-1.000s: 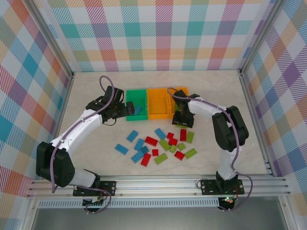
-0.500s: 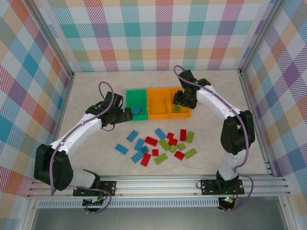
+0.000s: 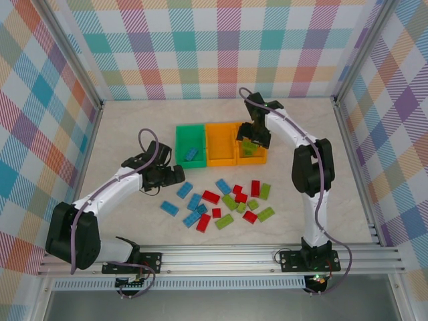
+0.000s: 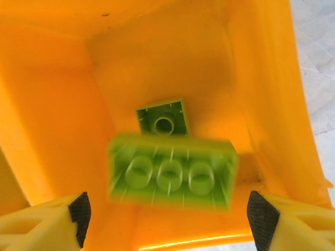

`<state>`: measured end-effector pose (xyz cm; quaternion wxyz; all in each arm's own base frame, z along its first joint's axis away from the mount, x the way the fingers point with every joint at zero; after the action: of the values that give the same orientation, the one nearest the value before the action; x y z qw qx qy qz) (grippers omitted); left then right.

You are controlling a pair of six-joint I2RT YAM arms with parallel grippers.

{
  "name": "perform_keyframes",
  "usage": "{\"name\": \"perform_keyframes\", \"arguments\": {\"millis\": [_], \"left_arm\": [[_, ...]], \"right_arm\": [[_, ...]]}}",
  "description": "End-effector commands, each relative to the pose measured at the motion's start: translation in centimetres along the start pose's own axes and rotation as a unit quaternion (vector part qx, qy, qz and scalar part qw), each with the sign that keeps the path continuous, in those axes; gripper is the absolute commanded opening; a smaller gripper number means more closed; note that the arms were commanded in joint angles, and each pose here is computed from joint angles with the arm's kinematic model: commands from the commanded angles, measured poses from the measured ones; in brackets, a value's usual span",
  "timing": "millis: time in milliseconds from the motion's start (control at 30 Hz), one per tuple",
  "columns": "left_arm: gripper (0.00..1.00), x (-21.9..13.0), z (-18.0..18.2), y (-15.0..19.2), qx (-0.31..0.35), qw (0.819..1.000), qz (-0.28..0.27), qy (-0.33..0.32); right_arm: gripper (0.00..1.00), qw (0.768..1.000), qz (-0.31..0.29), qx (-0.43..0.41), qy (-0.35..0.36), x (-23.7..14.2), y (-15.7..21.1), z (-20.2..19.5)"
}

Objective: Sort the legos into containers by color

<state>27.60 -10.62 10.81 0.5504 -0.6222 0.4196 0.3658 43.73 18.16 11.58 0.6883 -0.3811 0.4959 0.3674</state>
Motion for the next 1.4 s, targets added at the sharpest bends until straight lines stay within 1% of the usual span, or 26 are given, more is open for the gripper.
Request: {"name": "perform_keyframes", "arguments": {"millis": [0,67,267,433,533,667,733,967,1033,1133,1233,1300,1367], "left_arm": [[0.95,0.9,-1.1,0.6,0.050,0.998,0.017,0.032],[0.94,1.3,-1.4,1.1,0.073,0.996,0.031,0.035],[0.88,2.4,-3.2,1.4,0.123,0.990,0.043,0.058],[0.83,3.5,-4.6,2.3,0.180,0.979,0.071,0.056],[0.82,4.2,-4.8,2.8,0.214,0.972,0.087,0.035],[0.76,5.1,-4.9,2.8,0.218,0.971,0.099,0.025],[0.76,5.4,-4.8,2.7,0.218,0.970,0.101,0.018],[0.70,6.7,-4.7,2.8,0.210,0.971,0.115,0.005],[0.66,6.8,-4.8,2.7,0.207,0.972,0.113,0.007],[0.56,6.9,-4.6,2.8,0.205,0.972,0.118,0.003],[0.51,7.1,-4.6,2.9,0.205,0.971,0.122,0.001],[0.44,7.1,-4.4,2.8,0.201,0.972,0.122,-0.006],[0.39,7.0,-4.5,2.6,0.196,0.973,0.118,-0.007]], "right_arm": [[0.83,1.000,0.007,0.005,-0.014,-1.4,0.3,0.5],[0.88,1.000,0.002,0.007,-0.027,-2.4,0.3,0.8],[0.88,0.998,-0.021,0.012,-0.054,-5.4,1.1,0.1],[0.89,0.998,-0.049,0.009,-0.025,-6.9,2.2,-2.9],[0.90,0.998,-0.052,0.014,-0.018,-7.2,3.0,-4.9],[0.91,0.998,-0.045,0.036,-0.002,-6.7,4.4,-7.8],[0.91,0.998,-0.042,0.043,0.003,-6.5,5.0,-8.7],[0.92,0.997,-0.043,0.059,0.011,-6.6,6.2,-10.5],[0.92,0.997,-0.044,0.061,0.014,-6.6,6.3,-10.8],[0.92,0.997,-0.045,0.062,0.020,-6.6,6.4,-11.1],[0.92,0.997,-0.046,0.063,0.021,-6.7,6.4,-11.2],[0.93,0.997,-0.047,0.065,0.019,-6.7,6.3,-11.2],[0.93,0.996,-0.047,0.067,0.018,-6.7,6.3,-11.2]]}}
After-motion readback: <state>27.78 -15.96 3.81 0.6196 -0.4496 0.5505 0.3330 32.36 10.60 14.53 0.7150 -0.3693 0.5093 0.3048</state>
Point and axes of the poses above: each hand's point on the last joint's axis, 136 mm out from that joint toward the fingers, its own x axis out along the fingers, its own z axis along the line the jaws close on, y = z × x, the point moved 2 cm from there along -x, back along the fingers, and after that the axes turned 12 degrees about x, right-handed, at the moved point
